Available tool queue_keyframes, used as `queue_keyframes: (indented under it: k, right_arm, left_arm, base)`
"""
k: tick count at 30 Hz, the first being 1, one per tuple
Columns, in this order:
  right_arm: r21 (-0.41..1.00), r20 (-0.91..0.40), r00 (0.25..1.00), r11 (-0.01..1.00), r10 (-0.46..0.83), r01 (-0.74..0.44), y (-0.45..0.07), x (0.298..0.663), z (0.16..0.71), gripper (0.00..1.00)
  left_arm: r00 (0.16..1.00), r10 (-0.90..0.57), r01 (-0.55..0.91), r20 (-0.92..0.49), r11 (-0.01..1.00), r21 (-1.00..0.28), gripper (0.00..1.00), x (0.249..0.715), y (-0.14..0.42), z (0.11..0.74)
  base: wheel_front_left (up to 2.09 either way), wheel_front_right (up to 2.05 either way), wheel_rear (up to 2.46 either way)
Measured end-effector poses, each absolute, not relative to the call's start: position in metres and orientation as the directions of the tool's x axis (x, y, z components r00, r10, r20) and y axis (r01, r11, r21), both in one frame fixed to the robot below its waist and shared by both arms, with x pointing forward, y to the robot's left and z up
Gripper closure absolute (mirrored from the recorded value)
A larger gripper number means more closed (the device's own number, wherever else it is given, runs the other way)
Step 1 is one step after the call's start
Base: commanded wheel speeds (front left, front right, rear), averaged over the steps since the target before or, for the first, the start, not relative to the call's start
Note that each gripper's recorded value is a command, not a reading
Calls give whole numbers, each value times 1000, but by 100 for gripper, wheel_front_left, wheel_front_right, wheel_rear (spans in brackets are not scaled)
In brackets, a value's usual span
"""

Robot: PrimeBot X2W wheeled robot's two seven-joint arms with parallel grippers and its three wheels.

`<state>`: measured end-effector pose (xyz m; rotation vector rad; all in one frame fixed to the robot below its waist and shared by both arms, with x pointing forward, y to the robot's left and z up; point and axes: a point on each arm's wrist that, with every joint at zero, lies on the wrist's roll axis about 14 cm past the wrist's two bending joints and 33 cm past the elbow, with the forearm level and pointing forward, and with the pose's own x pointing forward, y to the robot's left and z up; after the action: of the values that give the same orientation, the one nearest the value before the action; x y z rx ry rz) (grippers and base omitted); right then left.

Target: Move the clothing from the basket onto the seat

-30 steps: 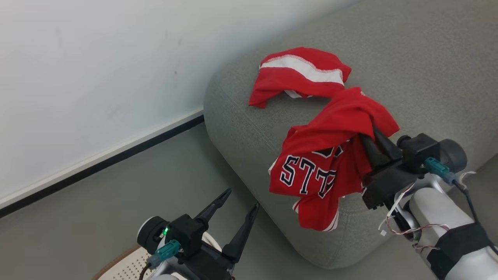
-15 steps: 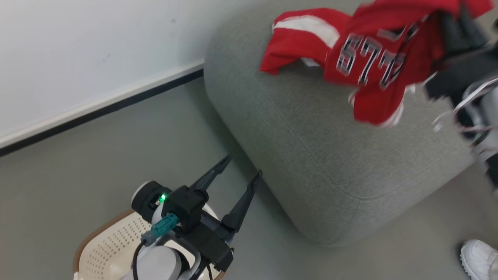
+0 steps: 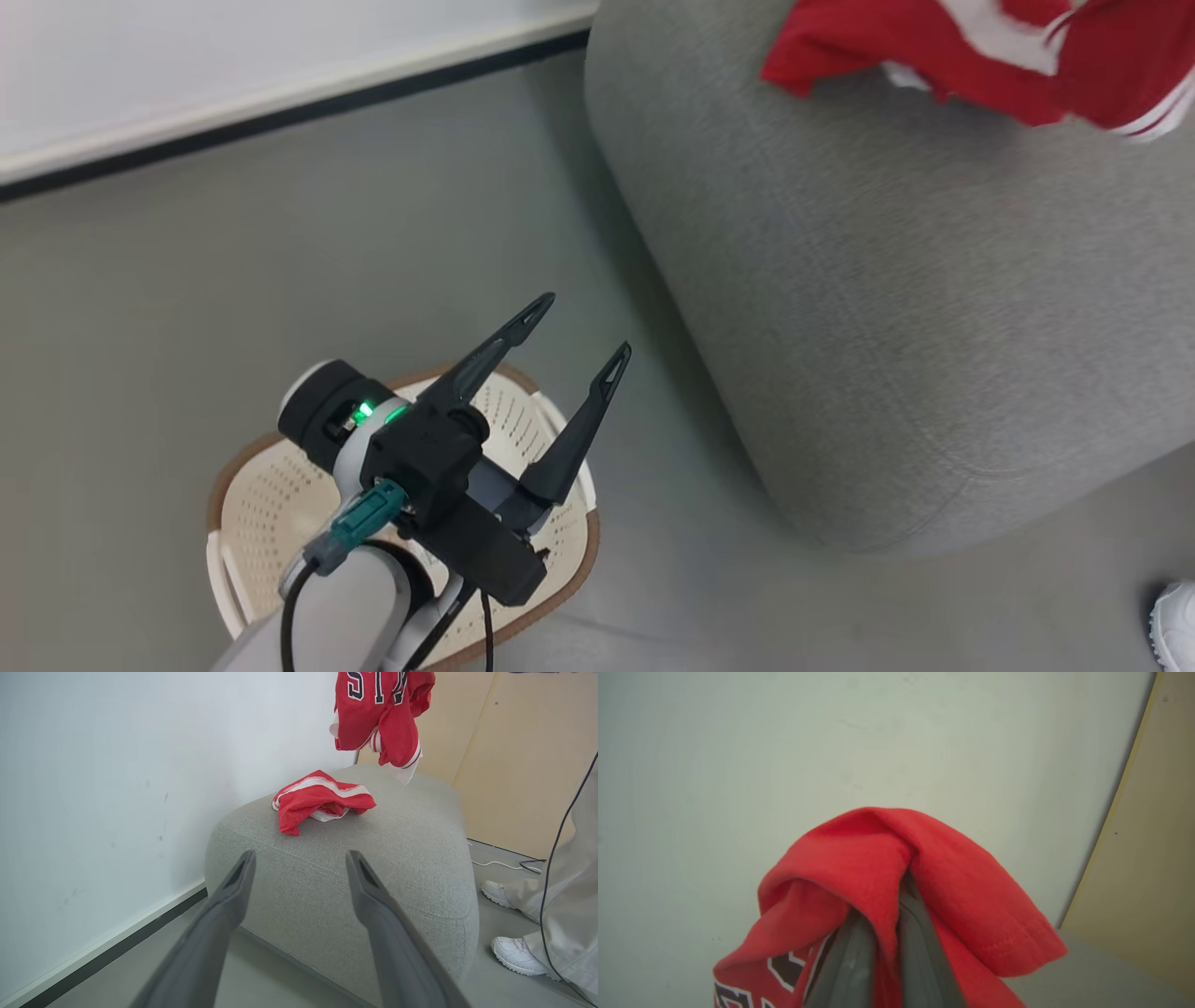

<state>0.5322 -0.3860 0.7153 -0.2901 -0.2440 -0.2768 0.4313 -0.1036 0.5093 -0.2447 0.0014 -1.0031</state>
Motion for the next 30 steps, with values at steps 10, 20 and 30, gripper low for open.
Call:
queue_keyframes:
  k: [10,20,30]
  right_arm:
    - [-208,127,936,914,-327,348,-405,584,638,100]
    - [-190,-99,935,929,-341,319,-386,617,514,100]
    - [-232,-223,916,931,-332,281,-375,615,452,100]
  left_arm:
    - [583,-807,803,93,555,-218,0,460,-82,487]
    - [615,-788,768,25,592,-246,0,482,-71,444]
    - [624,-781,752,-17,607,-258,0,491,-65,421]
  base:
    - [0,0,0]
    - [0,0,0]
    - [0,0,0]
